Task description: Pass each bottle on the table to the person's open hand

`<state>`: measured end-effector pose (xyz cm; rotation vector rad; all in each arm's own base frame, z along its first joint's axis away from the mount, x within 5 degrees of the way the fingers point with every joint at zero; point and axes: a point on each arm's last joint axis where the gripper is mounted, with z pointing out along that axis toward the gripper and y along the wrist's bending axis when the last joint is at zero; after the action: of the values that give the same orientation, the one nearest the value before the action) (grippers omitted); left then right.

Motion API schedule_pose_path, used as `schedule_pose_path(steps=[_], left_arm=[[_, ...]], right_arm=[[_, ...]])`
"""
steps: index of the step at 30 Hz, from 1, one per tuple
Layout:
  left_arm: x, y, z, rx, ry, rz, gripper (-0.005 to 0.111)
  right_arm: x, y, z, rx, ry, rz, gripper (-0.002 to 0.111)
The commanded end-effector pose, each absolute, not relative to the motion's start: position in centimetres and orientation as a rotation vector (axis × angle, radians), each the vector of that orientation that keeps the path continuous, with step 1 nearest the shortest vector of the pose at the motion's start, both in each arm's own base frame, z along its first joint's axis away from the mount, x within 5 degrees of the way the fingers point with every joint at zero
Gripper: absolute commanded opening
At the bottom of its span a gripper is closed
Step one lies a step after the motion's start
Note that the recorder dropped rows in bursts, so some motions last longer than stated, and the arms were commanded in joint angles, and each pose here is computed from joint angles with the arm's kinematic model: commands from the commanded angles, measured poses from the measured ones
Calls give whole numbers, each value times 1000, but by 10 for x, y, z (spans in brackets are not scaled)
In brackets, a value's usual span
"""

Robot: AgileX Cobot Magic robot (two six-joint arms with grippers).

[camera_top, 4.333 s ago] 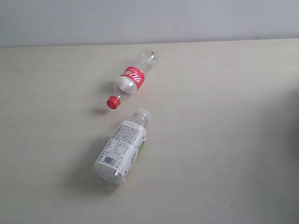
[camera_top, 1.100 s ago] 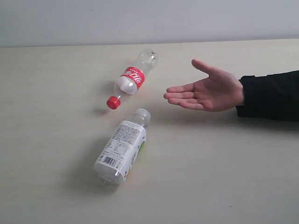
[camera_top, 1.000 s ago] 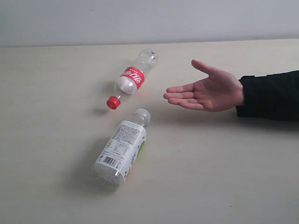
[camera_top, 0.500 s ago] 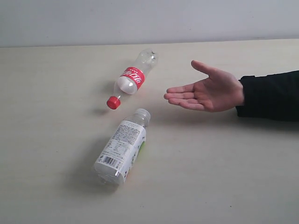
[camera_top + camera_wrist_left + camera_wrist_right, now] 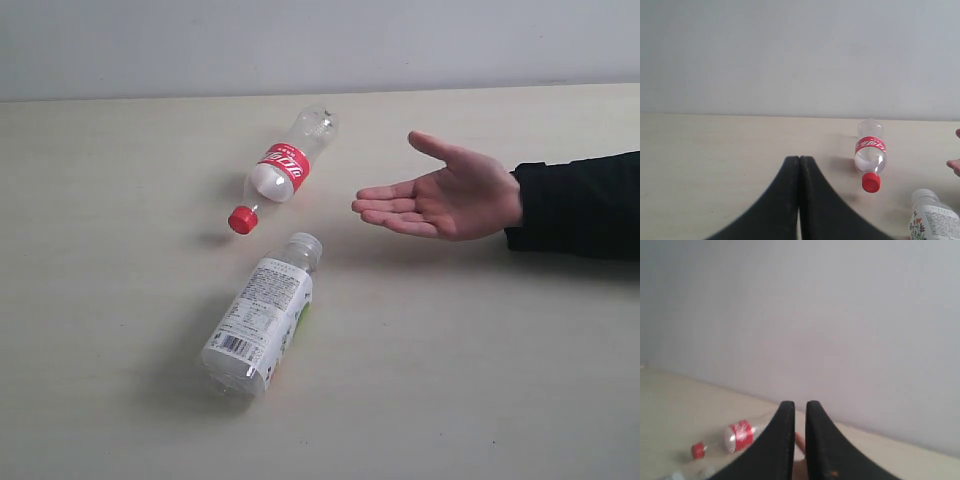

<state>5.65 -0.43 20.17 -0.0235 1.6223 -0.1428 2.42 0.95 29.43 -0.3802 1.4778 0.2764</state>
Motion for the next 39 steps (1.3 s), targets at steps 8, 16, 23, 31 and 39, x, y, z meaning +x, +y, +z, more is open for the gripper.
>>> schedule_pose_path(steps=[8, 16, 23, 31, 39], left_arm=[[57, -4, 201, -26, 1619, -146, 0], [57, -4, 201, -26, 1619, -146, 0], [57, -4, 201, -26, 1619, -146, 0], [57, -6, 206, -437, 1538, -582, 0], [56, -4, 216, -614, 1377, -795, 0]], right_arm=[[40, 14, 261, -341, 1446, 204, 10], [40, 14, 261, -341, 1446, 204, 10], [40, 14, 261, -341, 1446, 204, 10], [40, 14, 261, -341, 1446, 204, 10], [40, 15, 261, -342, 1445, 206, 10]])
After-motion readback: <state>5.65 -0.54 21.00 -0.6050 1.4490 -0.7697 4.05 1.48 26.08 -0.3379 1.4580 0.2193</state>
